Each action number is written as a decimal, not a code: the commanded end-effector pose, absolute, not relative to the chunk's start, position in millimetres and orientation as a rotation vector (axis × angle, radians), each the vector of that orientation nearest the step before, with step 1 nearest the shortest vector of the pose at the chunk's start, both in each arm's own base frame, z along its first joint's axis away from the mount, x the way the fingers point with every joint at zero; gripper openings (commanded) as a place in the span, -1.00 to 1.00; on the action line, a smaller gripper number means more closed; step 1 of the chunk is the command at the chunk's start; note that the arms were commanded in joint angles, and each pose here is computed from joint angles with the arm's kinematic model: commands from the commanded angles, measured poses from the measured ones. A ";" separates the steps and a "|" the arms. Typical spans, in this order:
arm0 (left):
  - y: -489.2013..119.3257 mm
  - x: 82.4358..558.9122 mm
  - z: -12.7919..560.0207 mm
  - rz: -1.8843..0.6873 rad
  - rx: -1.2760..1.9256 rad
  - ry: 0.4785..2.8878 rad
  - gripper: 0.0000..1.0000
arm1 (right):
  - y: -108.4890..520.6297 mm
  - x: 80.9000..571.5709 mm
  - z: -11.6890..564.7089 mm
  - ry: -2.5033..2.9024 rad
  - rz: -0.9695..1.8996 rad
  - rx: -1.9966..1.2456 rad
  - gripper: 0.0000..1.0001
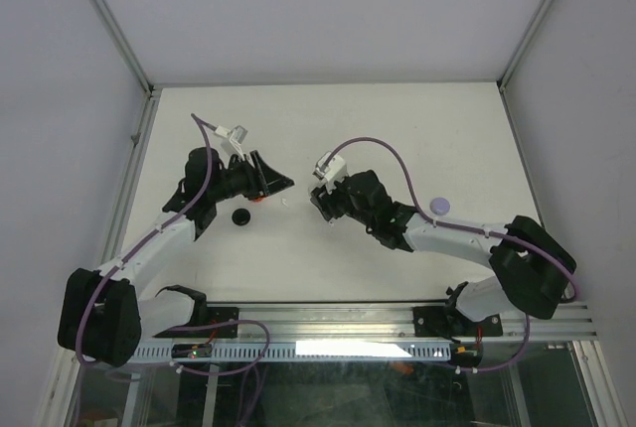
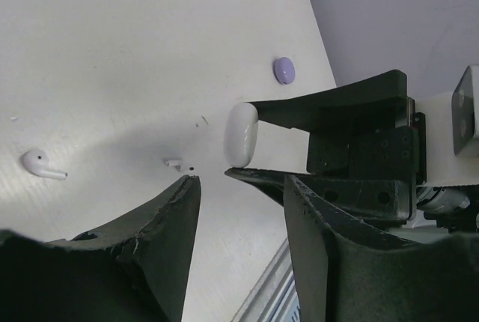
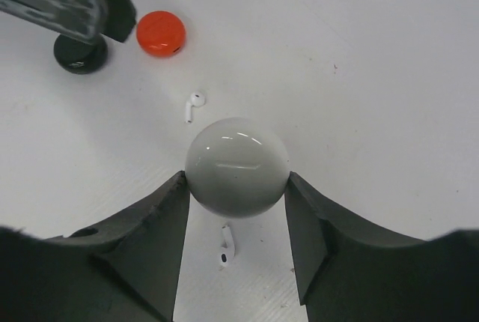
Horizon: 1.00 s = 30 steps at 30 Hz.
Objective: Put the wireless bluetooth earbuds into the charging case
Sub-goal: Pick up the charging case at the center of the board.
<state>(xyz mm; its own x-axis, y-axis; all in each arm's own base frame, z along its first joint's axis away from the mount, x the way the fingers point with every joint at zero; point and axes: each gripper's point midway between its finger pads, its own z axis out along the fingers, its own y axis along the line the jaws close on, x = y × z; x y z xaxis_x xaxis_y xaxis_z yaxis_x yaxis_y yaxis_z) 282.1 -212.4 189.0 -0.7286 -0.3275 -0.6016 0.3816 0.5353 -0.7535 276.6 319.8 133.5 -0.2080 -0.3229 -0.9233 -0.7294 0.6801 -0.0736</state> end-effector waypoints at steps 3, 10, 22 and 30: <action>-234.9 280.7 214.0 -1.304 0.086 1.960 -0.06 | 346.2 267.0 194.8 1.500 0.551 -0.891 0.07; -242.3 276.7 204.5 -1.316 0.099 1.980 -0.10 | 354.1 257.8 200.4 1.455 0.582 -0.927 0.08; -250.2 271.8 198.7 -1.333 0.174 1.982 -0.13 | 364.8 251.3 205.8 1.431 0.634 -0.962 0.10; -252.3 266.5 199.5 -1.331 0.242 1.958 -0.21 | 366.8 246.9 206.7 1.427 0.655 -0.983 0.11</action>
